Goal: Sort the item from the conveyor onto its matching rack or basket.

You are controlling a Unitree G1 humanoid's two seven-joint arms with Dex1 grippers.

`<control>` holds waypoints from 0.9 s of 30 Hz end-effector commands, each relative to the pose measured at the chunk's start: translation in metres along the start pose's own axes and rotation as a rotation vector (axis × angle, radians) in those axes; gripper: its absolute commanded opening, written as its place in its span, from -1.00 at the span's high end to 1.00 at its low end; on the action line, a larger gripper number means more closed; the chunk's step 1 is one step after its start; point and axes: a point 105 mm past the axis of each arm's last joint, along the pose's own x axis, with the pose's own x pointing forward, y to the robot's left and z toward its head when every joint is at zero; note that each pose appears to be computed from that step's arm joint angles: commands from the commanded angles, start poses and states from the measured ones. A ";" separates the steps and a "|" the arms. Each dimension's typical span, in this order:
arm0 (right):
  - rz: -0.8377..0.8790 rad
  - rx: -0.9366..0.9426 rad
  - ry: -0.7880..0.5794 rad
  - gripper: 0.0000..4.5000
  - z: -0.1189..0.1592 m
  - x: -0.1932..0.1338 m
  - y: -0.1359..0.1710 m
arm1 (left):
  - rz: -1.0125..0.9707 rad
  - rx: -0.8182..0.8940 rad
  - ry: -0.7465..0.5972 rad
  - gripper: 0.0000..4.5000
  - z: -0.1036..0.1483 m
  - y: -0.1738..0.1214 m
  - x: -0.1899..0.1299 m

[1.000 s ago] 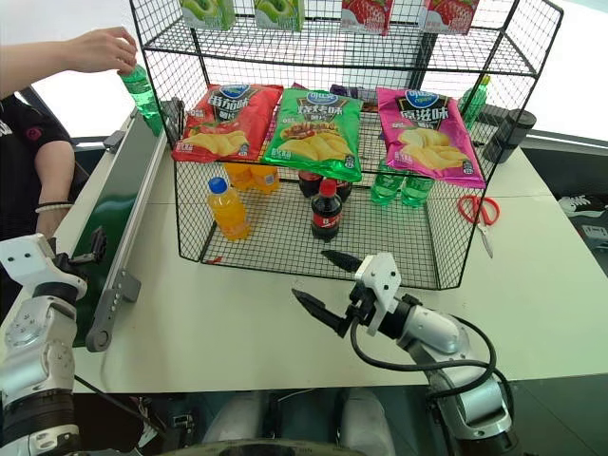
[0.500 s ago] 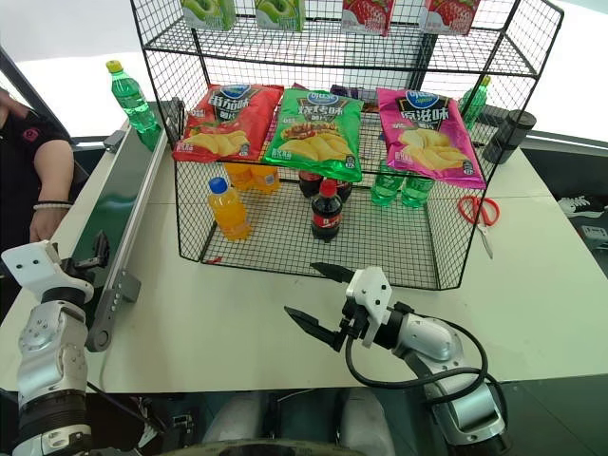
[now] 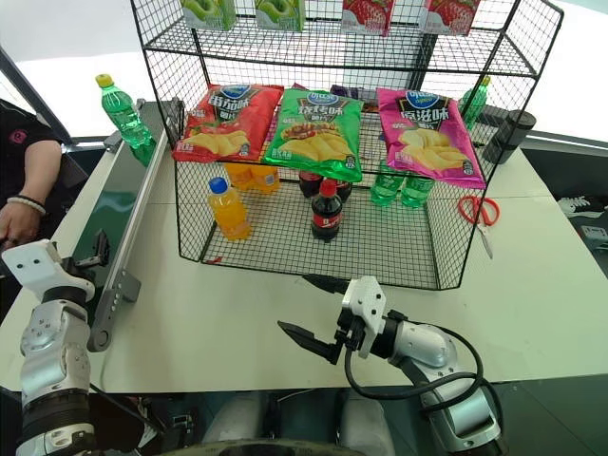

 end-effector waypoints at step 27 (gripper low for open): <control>-0.020 -0.063 0.045 -0.98 0.027 0.007 0.000 | -0.013 0.013 -0.016 -1.00 -0.003 -0.005 -0.001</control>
